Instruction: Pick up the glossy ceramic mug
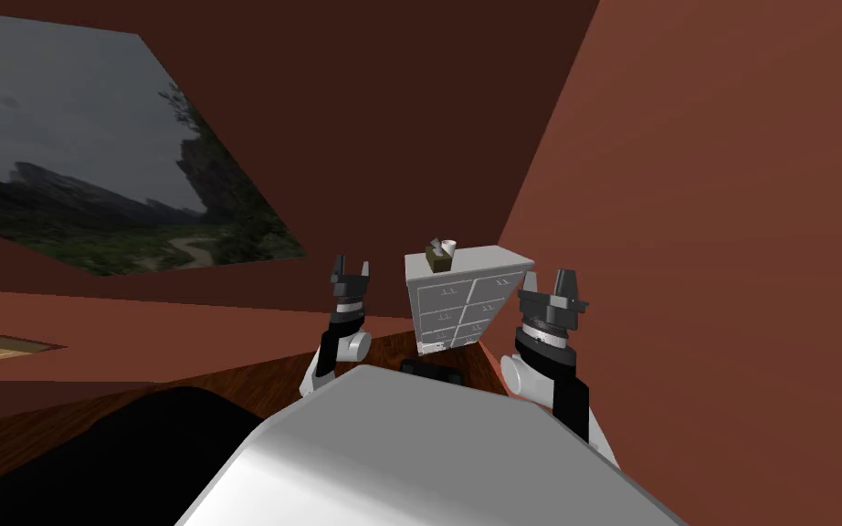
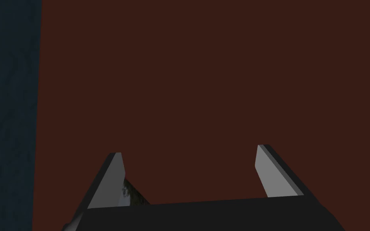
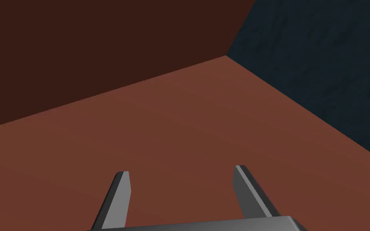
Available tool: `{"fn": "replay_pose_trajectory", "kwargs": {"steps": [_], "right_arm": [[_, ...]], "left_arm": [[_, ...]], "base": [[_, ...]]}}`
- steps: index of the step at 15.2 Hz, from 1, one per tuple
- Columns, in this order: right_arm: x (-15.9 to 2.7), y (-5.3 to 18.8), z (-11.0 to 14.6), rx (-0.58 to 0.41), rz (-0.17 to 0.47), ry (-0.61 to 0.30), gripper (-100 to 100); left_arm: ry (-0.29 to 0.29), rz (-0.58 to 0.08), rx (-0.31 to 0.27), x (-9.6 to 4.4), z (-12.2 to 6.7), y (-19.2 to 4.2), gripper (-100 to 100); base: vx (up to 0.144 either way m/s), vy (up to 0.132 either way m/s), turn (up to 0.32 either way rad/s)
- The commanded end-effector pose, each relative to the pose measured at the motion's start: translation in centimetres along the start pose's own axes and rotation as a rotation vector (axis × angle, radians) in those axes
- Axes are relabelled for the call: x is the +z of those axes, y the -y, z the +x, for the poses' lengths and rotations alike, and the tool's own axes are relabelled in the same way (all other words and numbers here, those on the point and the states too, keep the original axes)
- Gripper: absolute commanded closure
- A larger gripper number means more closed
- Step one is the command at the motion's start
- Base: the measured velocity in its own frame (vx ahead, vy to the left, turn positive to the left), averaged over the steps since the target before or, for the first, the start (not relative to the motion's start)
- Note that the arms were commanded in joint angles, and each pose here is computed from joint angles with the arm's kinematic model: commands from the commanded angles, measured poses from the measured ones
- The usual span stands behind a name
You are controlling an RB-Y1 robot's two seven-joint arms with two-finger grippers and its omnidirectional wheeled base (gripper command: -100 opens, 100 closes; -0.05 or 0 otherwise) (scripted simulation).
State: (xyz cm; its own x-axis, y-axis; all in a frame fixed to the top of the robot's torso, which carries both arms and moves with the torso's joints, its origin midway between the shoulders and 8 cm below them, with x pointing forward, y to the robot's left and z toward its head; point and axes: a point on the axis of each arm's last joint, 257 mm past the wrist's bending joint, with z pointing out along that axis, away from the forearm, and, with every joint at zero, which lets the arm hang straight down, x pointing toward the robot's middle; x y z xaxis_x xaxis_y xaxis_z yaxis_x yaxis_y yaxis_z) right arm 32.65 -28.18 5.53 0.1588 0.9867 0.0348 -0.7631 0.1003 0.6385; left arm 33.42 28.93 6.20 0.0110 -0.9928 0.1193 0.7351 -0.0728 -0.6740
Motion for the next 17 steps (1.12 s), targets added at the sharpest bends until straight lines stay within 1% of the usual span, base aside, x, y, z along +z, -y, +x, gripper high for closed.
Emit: {"fn": "replay_pose_trajectory", "kwargs": {"steps": [1,2,3,4,5,8,10,11,13,14,16,17], "right_arm": [[0.1,0.1,0.6,-0.011,-0.004,-0.042,-100],[0.2,0.2,1.1,-0.018,-0.008,-0.071,-100],[0.2,0.2,1.2,-0.020,-0.008,-0.079,-100],[0.3,0.3,1.8,-0.029,-0.015,-0.115,-100],[0.3,0.3,1.9,-0.032,-0.014,-0.124,-100],[0.4,0.6,3.3,-0.053,-0.033,-0.210,-100],[0.4,0.7,3.5,-0.061,-0.032,-0.235,-100],[0.4,0.8,4.2,-0.071,-0.044,-0.278,-100],[0.3,0.9,4.5,-0.078,-0.044,-0.300,-100],[0.4,1.0,5.2,-0.089,-0.058,-0.346,-100],[0.3,1.1,5.4,-0.098,-0.058,-0.372,-100],[0.3,1.3,6.2,-0.107,-0.073,-0.416,-100]], "left_arm": [[0.000,0.000,0.000,0.0,0.0,0.0,0],[0.000,0.000,0.000,0.0,0.0,0.0,0],[0.000,0.000,0.000,0.0,0.0,0.0,0],[0.000,0.000,0.000,0.0,0.0,0.0,0],[0.000,0.000,0.000,0.0,0.0,0.0,0],[0.000,0.000,0.000,0.0,0.0,0.0,0],[0.000,0.000,0.000,0.0,0.0,0.0,0],[0.000,0.000,0.000,0.0,0.0,0.0,0],[0.000,0.000,0.000,0.0,0.0,0.0,0],[0.000,0.000,0.000,0.0,0.0,0.0,0],[0.000,0.000,0.000,0.0,0.0,0.0,0],[0.000,0.000,0.000,0.0,0.0,0.0,0]], "base": [[-0.004,-0.009,0.059],[-0.015,-0.027,0.133],[-0.019,-0.040,0.102],[-0.015,-0.048,0.107],[-0.018,-0.049,0.085],[-0.031,-0.049,0.131],[-0.024,-0.040,0.107],[-0.019,-0.042,0.119],[-0.022,-0.047,0.110],[-0.021,-0.037,0.160],[-0.022,-0.043,0.115],[-0.022,-0.051,0.199]]}}
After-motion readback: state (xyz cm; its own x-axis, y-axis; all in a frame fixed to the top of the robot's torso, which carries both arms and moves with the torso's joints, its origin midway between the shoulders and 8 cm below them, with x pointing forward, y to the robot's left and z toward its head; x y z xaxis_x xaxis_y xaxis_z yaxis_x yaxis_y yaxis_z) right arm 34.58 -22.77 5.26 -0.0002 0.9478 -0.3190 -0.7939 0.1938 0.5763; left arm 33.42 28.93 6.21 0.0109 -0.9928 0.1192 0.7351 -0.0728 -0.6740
